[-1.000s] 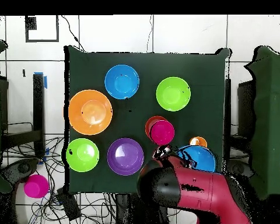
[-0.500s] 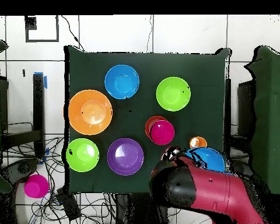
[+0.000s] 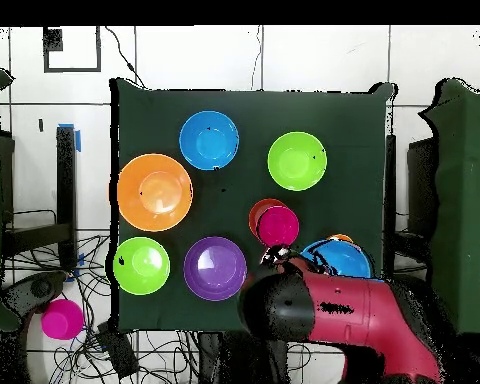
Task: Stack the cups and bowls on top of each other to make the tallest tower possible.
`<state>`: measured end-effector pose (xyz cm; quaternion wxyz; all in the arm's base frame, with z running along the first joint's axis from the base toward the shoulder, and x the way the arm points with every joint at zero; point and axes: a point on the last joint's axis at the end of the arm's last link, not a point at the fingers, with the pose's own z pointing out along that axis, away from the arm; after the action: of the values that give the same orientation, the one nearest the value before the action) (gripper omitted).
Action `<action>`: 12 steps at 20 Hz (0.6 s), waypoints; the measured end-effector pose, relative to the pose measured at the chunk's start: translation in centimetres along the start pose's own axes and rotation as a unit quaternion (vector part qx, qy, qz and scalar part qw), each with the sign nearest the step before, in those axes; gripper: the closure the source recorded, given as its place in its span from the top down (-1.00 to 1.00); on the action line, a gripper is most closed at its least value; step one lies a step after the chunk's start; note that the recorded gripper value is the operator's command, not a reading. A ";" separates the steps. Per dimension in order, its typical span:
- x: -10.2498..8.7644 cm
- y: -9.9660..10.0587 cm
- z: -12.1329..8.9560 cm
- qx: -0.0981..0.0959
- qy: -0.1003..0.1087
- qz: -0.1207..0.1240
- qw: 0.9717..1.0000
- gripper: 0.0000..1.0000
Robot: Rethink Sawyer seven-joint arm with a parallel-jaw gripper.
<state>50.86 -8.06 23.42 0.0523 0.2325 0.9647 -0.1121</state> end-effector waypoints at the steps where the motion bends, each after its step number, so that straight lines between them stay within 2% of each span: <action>1: 0.1 0.5 0.1 -0.002 0.002 -0.005 1.000 -1.00; 4: 0.2 1.4 0.6 -0.005 0.007 -0.014 1.000 -1.00; 12: 0.0 5.0 3.7 -0.018 0.033 -0.042 0.998 -1.00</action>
<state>53.34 -4.66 18.92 0.0199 0.1940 0.9767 -0.0897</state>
